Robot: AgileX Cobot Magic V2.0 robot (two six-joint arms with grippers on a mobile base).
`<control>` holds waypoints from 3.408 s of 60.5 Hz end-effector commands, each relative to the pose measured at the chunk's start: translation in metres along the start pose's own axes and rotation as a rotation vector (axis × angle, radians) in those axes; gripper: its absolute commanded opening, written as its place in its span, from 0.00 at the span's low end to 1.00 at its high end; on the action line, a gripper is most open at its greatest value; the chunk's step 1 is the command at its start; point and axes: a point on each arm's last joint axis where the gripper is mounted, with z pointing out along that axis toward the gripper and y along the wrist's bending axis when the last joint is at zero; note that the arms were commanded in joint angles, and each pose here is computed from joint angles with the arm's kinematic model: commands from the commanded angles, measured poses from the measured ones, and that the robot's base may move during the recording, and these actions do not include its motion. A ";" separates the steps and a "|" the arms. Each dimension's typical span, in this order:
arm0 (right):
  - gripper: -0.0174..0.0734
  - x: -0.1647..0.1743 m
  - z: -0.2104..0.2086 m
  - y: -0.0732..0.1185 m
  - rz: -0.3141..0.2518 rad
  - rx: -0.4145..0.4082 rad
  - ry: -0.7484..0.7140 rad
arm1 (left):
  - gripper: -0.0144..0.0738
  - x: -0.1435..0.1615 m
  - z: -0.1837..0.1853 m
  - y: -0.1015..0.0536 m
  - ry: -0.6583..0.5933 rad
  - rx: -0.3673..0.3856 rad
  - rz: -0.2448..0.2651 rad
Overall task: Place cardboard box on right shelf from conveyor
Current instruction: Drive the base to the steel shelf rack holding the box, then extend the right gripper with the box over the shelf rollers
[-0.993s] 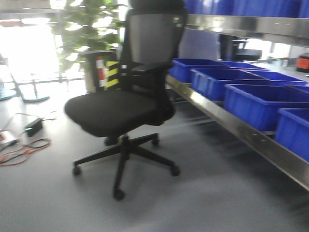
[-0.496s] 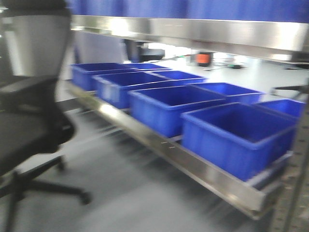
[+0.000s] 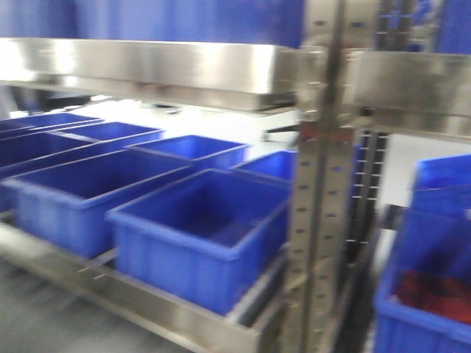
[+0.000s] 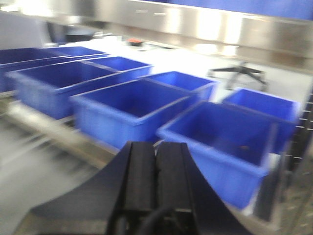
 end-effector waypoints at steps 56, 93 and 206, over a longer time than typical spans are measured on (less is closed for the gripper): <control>0.45 -0.016 -0.003 0.002 -0.021 -0.011 -0.112 | 0.03 -0.006 -0.001 -0.001 -0.092 0.017 -0.005; 0.45 -0.016 -0.003 0.002 -0.021 -0.011 -0.112 | 0.03 -0.006 -0.001 -0.001 -0.092 0.017 -0.005; 0.45 -0.106 0.225 0.093 -1.418 -0.196 -0.022 | 0.03 -0.006 -0.001 -0.001 -0.092 0.017 -0.005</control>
